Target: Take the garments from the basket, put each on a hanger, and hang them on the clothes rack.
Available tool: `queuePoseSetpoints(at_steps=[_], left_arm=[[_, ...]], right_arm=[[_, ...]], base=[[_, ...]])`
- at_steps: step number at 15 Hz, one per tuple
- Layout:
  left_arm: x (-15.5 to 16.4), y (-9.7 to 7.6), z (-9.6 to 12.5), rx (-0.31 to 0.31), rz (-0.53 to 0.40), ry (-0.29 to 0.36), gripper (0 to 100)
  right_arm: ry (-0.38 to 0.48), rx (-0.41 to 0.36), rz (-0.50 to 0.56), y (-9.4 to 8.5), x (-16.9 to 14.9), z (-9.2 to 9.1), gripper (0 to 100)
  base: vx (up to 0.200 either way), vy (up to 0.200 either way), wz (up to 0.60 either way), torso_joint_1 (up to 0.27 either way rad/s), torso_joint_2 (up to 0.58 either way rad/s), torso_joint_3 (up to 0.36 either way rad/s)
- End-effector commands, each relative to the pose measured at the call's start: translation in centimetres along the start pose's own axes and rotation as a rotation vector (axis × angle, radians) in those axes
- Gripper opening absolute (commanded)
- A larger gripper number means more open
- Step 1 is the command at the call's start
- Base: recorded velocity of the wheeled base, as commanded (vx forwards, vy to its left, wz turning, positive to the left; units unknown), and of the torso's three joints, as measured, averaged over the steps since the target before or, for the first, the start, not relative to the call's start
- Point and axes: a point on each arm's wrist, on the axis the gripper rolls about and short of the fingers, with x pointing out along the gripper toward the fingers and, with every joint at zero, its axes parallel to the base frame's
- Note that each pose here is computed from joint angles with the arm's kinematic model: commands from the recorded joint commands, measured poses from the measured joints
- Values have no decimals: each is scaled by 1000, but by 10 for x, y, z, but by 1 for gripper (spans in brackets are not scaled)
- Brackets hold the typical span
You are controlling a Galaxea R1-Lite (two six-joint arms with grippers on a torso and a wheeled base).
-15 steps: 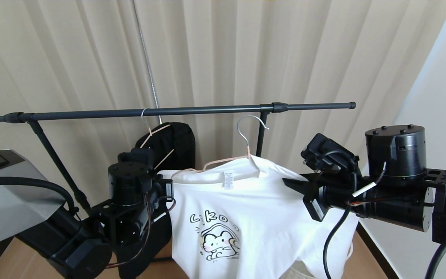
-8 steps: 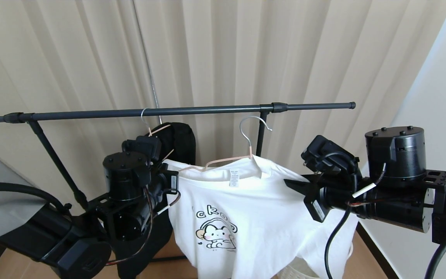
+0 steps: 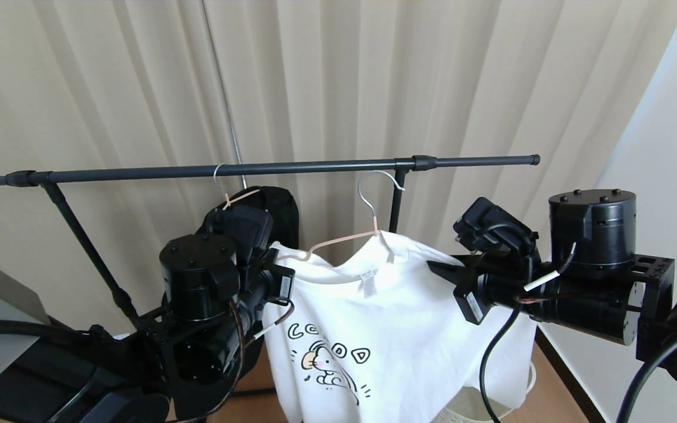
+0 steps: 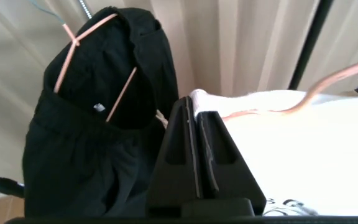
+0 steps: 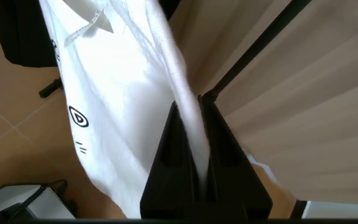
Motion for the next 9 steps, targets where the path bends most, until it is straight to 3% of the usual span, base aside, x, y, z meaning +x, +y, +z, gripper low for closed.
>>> queuePoseSetpoints(at_steps=[1,4,5,9], left_arm=[[-7,-9,3,1,-34,-14,0],[-10,-12,7,4,-48,-24,0],[-5,-6,7,18,-23,-24,0],[5,12,2,41,48,0,0]], right_arm=[[24,3,-12,2,7,-5,0],[45,1,-66,1,8,-7,0],[63,-4,-117,0,4,-8,0],[10,-43,-147,-3,-22,1,0]], base=[[0,0,0,0,0,0],[0,0,0,0,0,0],[0,0,0,0,0,0],[0,0,0,0,0,0]])
